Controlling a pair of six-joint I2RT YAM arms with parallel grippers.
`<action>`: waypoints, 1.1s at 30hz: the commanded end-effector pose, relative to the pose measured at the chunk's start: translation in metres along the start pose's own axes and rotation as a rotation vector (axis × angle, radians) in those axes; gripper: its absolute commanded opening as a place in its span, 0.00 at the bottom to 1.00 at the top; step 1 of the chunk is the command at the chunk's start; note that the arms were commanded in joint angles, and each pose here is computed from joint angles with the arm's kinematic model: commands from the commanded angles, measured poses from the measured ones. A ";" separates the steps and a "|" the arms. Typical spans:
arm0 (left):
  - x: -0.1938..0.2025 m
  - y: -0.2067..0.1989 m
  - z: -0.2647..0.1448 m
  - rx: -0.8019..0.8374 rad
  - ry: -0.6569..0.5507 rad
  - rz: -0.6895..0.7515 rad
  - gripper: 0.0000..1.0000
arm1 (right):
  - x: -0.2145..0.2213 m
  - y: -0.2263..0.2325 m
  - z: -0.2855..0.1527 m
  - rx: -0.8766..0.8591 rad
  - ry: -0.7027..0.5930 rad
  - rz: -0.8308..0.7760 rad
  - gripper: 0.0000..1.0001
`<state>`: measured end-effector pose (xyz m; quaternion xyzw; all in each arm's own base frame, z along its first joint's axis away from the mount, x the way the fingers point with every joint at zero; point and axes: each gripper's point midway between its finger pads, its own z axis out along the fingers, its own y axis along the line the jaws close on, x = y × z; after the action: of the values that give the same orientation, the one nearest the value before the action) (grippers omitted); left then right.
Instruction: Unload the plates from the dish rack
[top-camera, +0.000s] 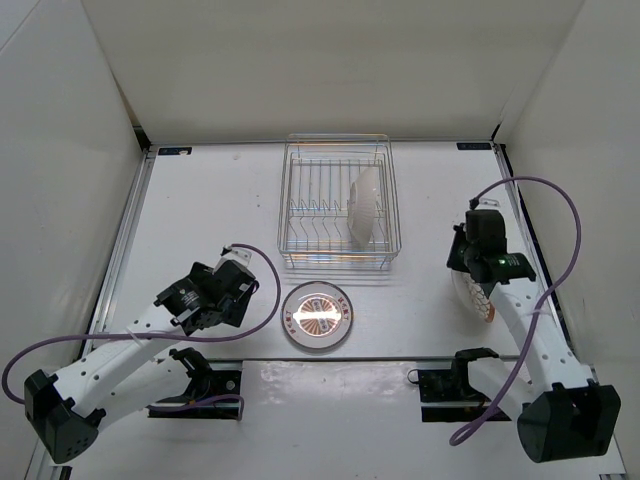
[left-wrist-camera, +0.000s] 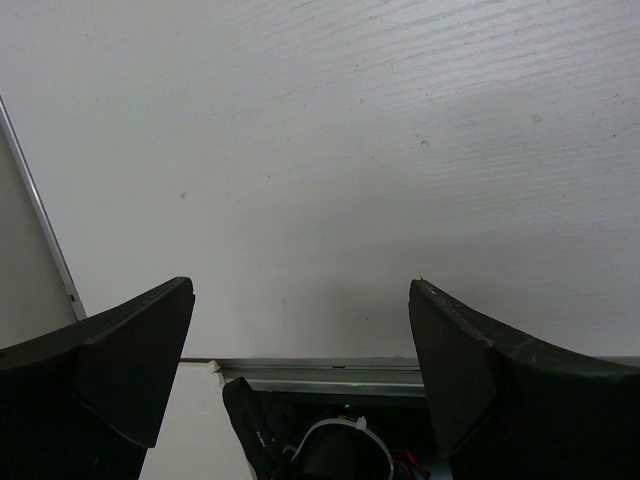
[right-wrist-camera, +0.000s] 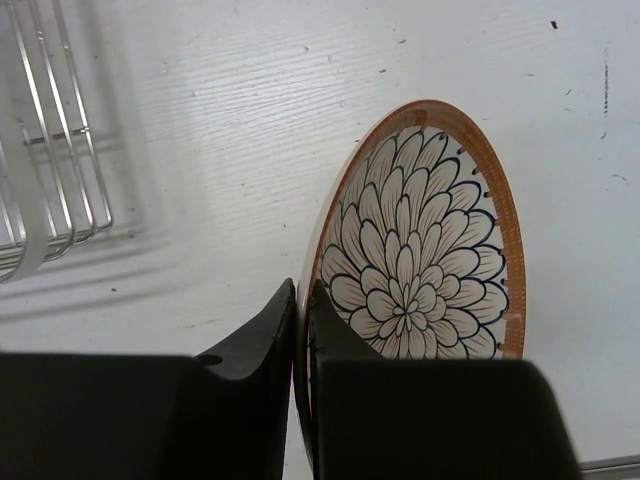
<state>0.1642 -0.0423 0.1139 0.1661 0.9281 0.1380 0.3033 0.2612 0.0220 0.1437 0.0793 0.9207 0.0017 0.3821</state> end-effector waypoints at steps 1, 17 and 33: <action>-0.008 0.003 -0.004 -0.004 -0.024 -0.015 0.99 | -0.013 -0.005 0.012 0.061 -0.089 0.044 0.00; -0.009 0.003 -0.005 0.003 -0.036 -0.024 0.99 | 0.040 0.037 0.059 -0.100 0.091 0.150 0.00; -0.009 0.002 -0.006 0.011 -0.041 -0.028 0.99 | 0.086 0.053 0.084 -0.148 0.267 0.192 0.20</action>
<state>0.1642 -0.0423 0.1154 0.1642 0.9273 0.1350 0.3080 0.3055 0.0595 0.0625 0.1151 0.9245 0.0643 0.3577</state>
